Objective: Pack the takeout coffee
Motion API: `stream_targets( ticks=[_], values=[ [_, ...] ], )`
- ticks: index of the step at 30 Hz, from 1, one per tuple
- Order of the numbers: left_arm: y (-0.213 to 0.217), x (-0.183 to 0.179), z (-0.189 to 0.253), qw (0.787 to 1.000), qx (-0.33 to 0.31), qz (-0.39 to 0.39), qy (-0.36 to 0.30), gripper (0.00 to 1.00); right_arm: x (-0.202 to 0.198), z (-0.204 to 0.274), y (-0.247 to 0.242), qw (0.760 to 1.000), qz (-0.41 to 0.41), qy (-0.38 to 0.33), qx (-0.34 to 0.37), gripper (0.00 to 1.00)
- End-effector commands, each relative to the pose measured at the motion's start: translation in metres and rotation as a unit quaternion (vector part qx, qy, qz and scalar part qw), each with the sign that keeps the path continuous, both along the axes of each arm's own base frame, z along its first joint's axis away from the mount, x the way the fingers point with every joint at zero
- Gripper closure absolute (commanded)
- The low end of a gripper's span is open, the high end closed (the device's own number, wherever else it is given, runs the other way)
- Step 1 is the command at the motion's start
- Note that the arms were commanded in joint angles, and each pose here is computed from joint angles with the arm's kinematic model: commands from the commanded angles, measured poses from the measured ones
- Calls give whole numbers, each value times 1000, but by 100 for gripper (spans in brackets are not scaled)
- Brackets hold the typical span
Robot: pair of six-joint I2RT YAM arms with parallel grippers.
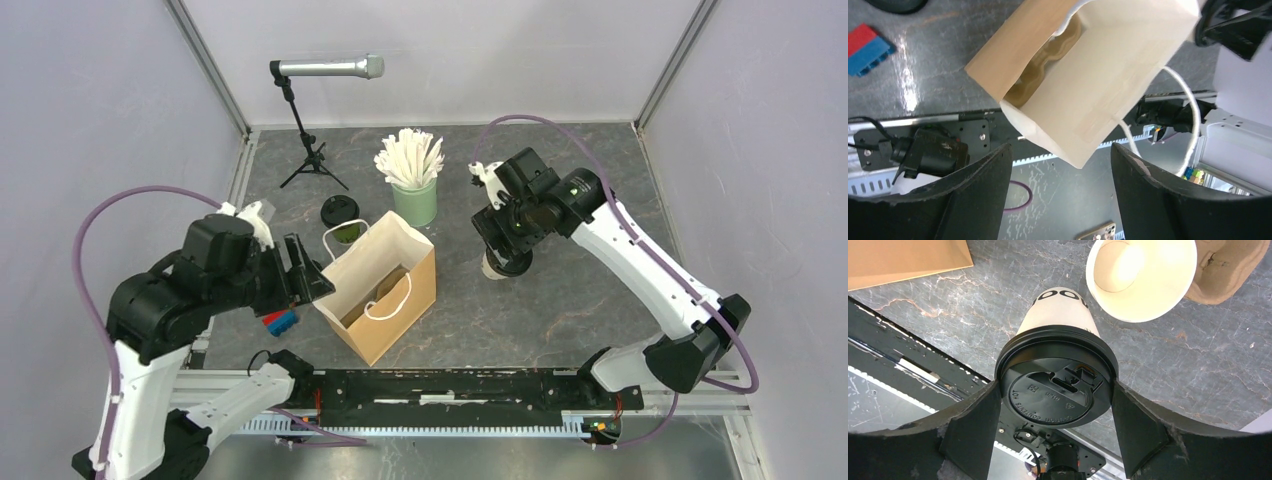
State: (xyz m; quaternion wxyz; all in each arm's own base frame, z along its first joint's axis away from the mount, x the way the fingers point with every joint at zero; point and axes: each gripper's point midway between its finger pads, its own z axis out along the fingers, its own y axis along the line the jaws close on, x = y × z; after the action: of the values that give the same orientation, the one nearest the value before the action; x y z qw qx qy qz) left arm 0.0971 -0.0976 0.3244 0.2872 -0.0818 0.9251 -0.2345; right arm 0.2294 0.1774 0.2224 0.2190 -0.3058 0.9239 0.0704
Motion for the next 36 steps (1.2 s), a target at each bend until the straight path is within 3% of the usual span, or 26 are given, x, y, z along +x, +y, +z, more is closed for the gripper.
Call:
stream_targets(
  ticks=[1, 10, 14, 20, 24, 29, 36],
  values=[
    [-3, -14, -28, 997, 1, 11, 82, 23, 2, 25, 0, 999, -13, -25, 19, 28],
    [-13, 3, -54, 995, 23, -9, 100, 35, 40, 120, 11, 983, 5, -172, 67, 27],
    [-20, 7, -57, 995, 16, -21, 97, 49, 40, 148, 25, 969, 48, -213, 114, 28],
    [-22, 17, -47, 997, 20, -50, 49, 79, 24, 177, 45, 938, 108, -262, 199, 30],
    [-28, 25, -40, 996, 14, -85, 5, 88, 6, 184, 58, 918, 164, -271, 238, 30],
    [-35, 32, -36, 992, 18, -123, -17, 91, -19, 181, 71, 897, 224, -270, 268, 30],
    [-58, 38, -22, 987, -25, -154, -24, 93, -46, 179, 85, 874, 278, -255, 306, 29]
  ],
)
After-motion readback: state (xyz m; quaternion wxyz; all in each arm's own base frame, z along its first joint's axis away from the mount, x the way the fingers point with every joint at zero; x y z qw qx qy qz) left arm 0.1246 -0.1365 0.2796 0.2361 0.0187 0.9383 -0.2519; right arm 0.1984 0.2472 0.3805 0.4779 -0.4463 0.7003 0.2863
